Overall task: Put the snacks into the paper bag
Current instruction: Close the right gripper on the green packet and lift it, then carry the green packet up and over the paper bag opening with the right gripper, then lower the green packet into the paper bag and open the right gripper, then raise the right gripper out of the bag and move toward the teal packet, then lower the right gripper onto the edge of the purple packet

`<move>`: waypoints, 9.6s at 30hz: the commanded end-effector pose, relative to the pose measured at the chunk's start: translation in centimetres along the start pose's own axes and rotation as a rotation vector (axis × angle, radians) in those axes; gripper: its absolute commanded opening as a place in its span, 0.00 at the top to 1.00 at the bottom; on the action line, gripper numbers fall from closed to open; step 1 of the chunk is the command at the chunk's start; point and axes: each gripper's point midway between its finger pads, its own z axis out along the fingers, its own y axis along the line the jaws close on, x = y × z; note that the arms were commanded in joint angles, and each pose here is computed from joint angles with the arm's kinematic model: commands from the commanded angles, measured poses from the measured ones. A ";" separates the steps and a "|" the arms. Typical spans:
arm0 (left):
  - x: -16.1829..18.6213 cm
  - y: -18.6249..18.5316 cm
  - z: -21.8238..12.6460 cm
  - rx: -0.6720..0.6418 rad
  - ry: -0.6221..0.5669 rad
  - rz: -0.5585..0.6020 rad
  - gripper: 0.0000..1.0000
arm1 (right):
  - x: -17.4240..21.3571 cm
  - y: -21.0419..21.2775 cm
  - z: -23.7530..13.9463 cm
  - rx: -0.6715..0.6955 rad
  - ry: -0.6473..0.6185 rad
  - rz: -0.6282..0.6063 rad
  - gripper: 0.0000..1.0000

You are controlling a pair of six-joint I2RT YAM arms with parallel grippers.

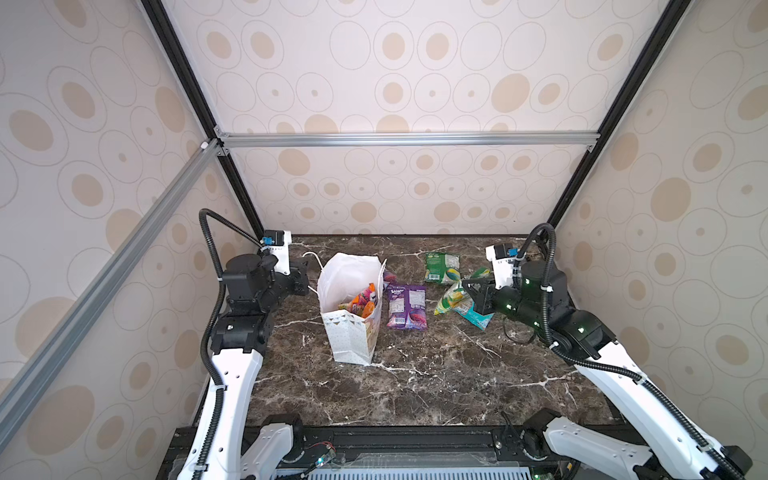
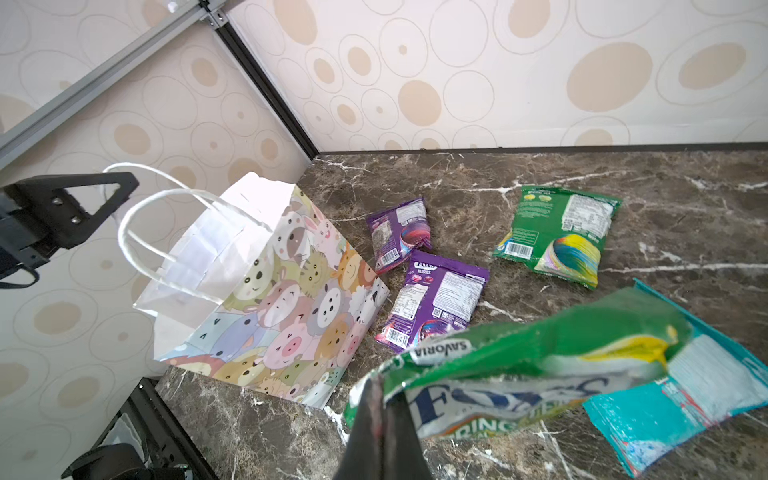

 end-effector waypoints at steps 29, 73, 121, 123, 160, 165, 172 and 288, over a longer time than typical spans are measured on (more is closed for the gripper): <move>-1.0 -1.2 -0.5 0.071 -0.037 -0.017 1.00 | -10.0 7.3 0.8 -0.072 -0.105 -0.248 1.00; -0.5 -1.1 0.0 0.078 -0.023 -0.029 1.00 | -15.6 15.7 10.3 -0.345 -0.055 -0.351 1.00; -0.3 -1.0 0.2 0.078 -0.014 -0.034 1.00 | -2.4 23.0 16.3 -0.564 0.215 -0.705 1.00; -0.3 -1.0 0.2 0.077 -0.012 -0.034 1.00 | -2.0 23.0 16.6 -0.552 0.222 -0.719 1.00; -0.5 -1.2 -0.2 0.077 -0.022 -0.027 1.00 | -0.1 23.3 17.4 -0.526 0.264 -0.754 0.78; -0.6 -1.2 -0.2 0.075 -0.027 -0.026 1.00 | -1.8 22.8 16.6 -0.444 0.234 -0.704 0.77; -0.8 -1.3 -0.4 0.080 -0.038 -0.024 1.00 | -4.5 21.2 13.1 -0.258 0.190 -0.645 0.75; -0.8 -1.0 -0.6 0.077 -0.050 -0.030 1.00 | 21.8 -6.4 17.3 0.033 0.555 0.176 0.40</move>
